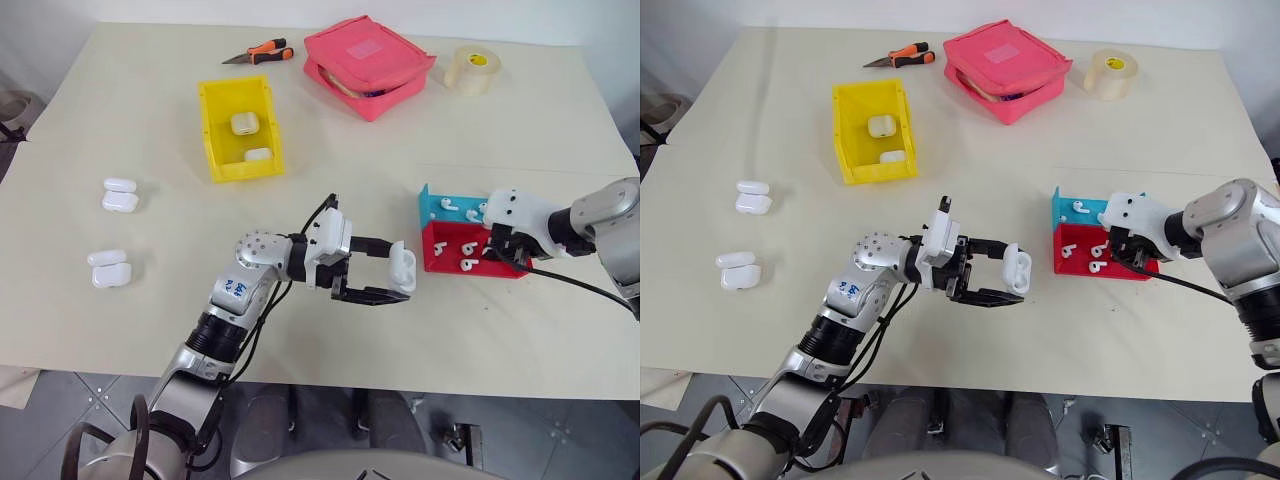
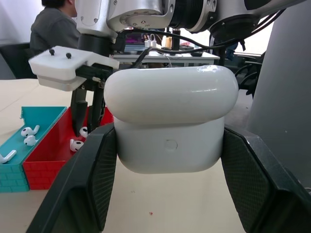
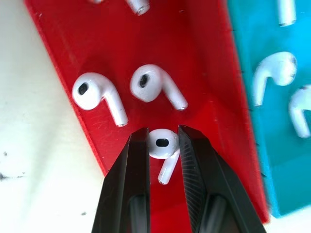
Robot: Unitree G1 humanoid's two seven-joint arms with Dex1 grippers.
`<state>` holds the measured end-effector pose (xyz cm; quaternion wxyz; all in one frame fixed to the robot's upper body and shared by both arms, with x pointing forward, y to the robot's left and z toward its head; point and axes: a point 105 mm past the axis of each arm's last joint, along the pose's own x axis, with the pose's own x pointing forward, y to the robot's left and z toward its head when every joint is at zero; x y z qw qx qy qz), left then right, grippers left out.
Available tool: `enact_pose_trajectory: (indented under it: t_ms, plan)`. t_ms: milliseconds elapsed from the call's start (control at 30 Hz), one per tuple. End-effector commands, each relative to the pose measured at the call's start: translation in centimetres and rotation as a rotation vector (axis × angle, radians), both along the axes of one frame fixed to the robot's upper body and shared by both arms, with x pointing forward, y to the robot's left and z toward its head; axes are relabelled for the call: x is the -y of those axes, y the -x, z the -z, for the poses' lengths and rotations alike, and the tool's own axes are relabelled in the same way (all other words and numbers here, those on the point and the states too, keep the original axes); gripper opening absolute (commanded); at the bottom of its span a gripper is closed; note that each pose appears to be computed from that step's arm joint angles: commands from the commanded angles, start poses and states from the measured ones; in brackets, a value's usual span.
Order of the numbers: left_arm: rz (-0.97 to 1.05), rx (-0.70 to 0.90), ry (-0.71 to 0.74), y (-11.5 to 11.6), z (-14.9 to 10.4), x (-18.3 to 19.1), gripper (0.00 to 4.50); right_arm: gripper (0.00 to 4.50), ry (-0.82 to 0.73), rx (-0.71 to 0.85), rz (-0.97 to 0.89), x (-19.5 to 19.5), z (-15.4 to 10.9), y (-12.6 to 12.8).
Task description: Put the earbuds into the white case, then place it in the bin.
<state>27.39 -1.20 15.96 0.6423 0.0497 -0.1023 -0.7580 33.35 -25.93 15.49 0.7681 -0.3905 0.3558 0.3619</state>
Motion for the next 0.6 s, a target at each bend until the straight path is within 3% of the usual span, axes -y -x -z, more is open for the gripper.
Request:
enact_pose_trajectory:
  t_ms: [33, 200, 333, 600]
  plan:
    - [0.000, 0.021, 0.032, 0.0, -0.9, 0.0, 2.80, 0.50, -0.118, 0.100, 0.038, -0.5, -3.6, 0.5]
    - [0.011, -0.004, 0.045, -0.5, -1.2, 0.1, 2.80, 0.50, -0.300, 0.132, 0.083, -1.4, -5.2, 3.2]
    - [0.021, -0.015, 0.027, -1.4, -1.0, 0.2, 2.80, 0.50, -0.541, 0.170, 0.070, -3.5, -6.8, 5.5]
    - [0.083, 0.027, -0.007, -2.7, -1.0, 1.1, 2.80, 0.50, -0.908, 0.271, -0.117, -8.8, -8.1, 8.7]
